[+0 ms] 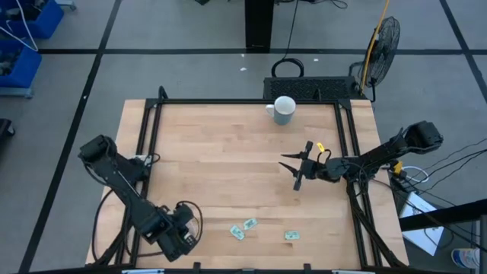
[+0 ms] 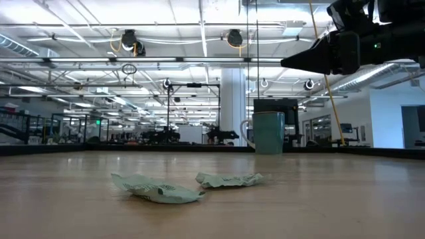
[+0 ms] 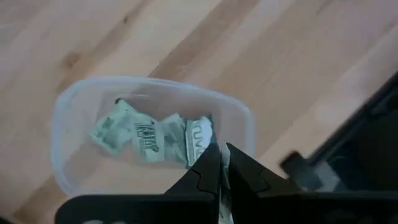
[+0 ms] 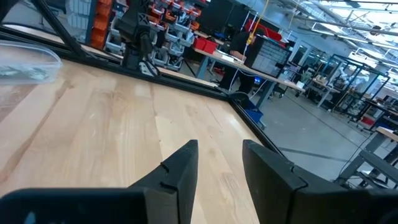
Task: Pick and place Stevia / Truvia into bins
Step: Put the stevia packet into the transparent container
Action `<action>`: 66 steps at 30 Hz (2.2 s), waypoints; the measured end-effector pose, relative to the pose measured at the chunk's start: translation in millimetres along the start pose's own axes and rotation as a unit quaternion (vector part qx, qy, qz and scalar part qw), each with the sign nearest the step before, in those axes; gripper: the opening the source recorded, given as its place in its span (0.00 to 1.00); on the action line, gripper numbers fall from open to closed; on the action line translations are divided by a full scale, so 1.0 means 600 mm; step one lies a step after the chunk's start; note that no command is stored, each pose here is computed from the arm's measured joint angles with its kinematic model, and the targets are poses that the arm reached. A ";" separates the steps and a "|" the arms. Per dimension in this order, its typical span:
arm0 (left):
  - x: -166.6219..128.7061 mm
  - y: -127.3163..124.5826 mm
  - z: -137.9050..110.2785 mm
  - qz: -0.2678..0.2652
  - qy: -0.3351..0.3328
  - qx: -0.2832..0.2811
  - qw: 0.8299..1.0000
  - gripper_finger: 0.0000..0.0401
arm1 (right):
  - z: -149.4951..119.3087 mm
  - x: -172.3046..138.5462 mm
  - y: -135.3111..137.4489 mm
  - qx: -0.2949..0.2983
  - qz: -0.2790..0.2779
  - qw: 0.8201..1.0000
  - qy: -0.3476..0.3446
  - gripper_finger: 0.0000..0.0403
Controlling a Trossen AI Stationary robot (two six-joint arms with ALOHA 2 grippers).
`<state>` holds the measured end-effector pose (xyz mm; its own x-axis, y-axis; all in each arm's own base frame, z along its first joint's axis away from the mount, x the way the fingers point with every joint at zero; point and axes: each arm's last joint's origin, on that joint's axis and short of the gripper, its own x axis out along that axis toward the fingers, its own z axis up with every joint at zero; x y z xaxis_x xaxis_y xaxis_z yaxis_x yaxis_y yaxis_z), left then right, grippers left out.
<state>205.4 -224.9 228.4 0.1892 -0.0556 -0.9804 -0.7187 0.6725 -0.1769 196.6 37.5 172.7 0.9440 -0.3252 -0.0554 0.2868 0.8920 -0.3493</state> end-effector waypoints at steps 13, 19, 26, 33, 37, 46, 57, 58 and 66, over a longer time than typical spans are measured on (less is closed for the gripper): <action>0.088 0.035 -0.001 -0.017 0.031 -0.029 0.999 0.05 | 0.000 0.000 0.000 0.009 0.000 1.000 0.000 0.29; 0.113 0.049 0.005 -0.025 0.032 -0.042 0.998 0.03 | 0.000 0.000 0.000 0.009 0.000 1.000 0.000 0.29; 0.113 0.049 0.012 -0.022 0.057 -0.051 0.997 0.14 | 0.000 0.000 0.000 0.008 0.000 1.000 0.000 0.29; 0.103 0.042 0.020 -0.054 0.098 -0.016 0.994 0.21 | 0.001 0.000 0.003 0.010 0.032 0.999 -0.010 0.29; 0.076 0.045 0.035 -0.079 0.107 -0.026 0.991 0.19 | 0.003 -0.002 0.012 0.029 0.130 0.990 -0.037 0.29; -0.009 0.070 0.090 -0.149 -0.130 0.014 0.980 0.10 | -0.015 -0.004 0.027 0.039 0.201 0.978 0.028 0.29; -0.007 0.006 0.178 -0.257 -0.286 0.154 0.910 0.04 | 0.062 -0.005 0.076 -0.066 0.301 0.940 0.146 0.29; -0.003 -0.002 0.183 -0.268 -0.292 0.180 0.900 0.04 | 0.063 -0.010 0.080 -0.064 0.313 0.934 0.162 0.29; 0.054 -0.018 0.212 -0.233 -0.298 0.268 0.886 0.05 | 0.064 -0.073 0.134 0.017 0.417 0.882 0.218 0.29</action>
<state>304.4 -139.8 209.4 0.8161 -0.1277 -0.5636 -0.0792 0.9414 -0.3279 184.7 135.4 182.8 0.6786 0.3662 -0.6367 -0.4674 0.8840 0.0103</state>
